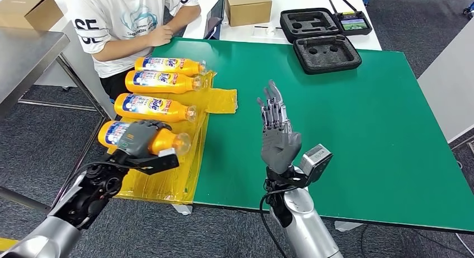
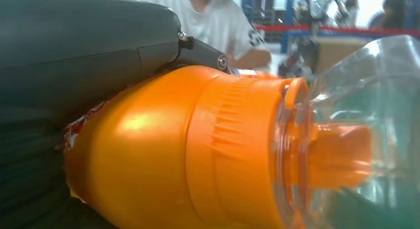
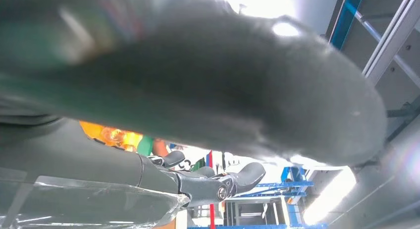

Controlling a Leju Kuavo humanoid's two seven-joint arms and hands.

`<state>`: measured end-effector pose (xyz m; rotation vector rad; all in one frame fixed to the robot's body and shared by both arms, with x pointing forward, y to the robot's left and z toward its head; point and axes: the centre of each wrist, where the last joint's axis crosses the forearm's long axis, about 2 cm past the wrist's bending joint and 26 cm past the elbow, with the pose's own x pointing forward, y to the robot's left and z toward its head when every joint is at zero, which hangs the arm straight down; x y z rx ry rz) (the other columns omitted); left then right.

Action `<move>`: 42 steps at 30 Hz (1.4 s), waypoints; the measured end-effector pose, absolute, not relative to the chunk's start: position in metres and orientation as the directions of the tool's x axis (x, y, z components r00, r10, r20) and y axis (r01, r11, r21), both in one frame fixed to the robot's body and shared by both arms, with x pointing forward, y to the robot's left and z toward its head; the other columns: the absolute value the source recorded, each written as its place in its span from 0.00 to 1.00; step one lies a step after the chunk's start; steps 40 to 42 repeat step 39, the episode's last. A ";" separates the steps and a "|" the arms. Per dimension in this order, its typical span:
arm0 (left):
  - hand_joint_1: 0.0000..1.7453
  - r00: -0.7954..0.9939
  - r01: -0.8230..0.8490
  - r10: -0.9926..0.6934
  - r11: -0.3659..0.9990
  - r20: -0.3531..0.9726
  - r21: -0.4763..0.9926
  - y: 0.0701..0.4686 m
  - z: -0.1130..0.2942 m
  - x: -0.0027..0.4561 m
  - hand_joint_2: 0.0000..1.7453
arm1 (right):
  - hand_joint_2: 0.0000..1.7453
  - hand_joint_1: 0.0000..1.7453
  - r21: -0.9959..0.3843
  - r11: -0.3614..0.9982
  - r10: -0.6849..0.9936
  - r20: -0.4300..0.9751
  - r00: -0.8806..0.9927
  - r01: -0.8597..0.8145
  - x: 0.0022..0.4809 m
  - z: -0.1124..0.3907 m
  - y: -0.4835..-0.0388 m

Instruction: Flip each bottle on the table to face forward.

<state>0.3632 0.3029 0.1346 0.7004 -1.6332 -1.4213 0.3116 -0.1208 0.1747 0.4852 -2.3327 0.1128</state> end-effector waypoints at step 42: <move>0.00 -0.474 0.574 -0.795 0.048 0.379 0.818 0.287 0.115 0.405 1.00 | 0.00 0.00 0.036 0.901 -0.315 0.740 -0.594 -0.433 0.318 0.160 -0.110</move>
